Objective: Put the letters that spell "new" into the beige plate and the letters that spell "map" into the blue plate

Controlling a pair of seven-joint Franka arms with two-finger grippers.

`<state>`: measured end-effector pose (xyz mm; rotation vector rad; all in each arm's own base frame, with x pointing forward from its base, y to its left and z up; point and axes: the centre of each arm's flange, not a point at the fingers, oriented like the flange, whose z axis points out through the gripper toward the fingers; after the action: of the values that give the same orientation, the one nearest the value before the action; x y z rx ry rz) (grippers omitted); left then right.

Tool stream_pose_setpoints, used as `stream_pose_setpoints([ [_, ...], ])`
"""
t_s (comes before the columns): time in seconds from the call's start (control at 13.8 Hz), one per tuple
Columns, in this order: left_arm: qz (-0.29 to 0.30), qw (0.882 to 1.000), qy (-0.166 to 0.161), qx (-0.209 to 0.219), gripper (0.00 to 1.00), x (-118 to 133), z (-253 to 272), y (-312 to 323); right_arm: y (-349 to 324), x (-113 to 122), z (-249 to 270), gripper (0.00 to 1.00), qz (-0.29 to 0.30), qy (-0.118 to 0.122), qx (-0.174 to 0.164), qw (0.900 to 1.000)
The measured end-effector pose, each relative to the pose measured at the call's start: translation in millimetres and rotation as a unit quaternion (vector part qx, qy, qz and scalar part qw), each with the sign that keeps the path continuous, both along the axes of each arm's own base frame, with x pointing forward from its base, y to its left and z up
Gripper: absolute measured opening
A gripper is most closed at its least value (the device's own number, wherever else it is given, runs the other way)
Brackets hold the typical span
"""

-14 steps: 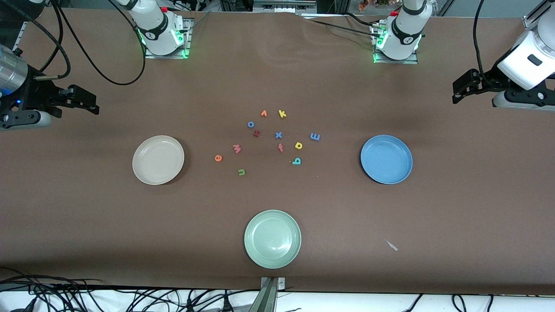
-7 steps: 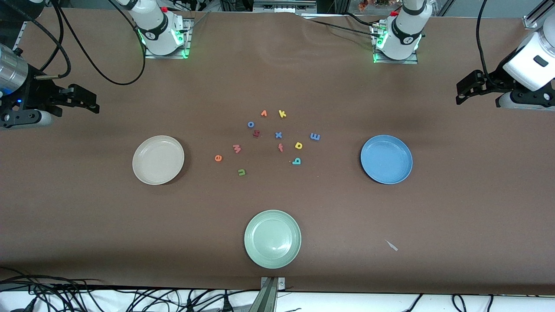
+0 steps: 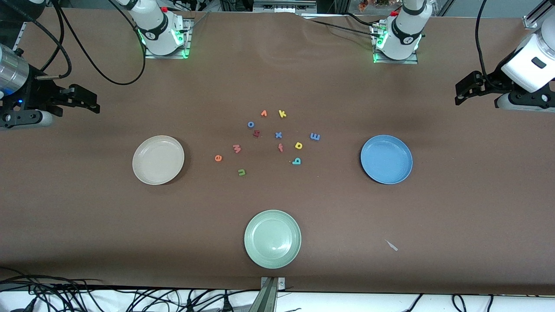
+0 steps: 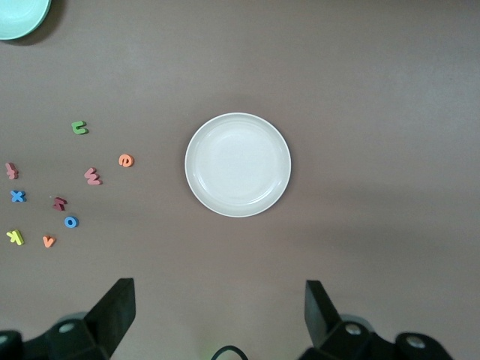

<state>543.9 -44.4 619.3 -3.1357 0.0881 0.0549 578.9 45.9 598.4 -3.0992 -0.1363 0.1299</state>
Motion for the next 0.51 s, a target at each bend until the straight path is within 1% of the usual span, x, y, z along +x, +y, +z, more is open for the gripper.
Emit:
stream_pose_setpoints([
  [0.51, 0.000, 1.000, 0.001, 0.000, 1.00, 0.5, -1.0, 0.0, 1.7, -0.6, 2.2, 1.00, 0.002, -0.003, 0.000, 1.000],
])
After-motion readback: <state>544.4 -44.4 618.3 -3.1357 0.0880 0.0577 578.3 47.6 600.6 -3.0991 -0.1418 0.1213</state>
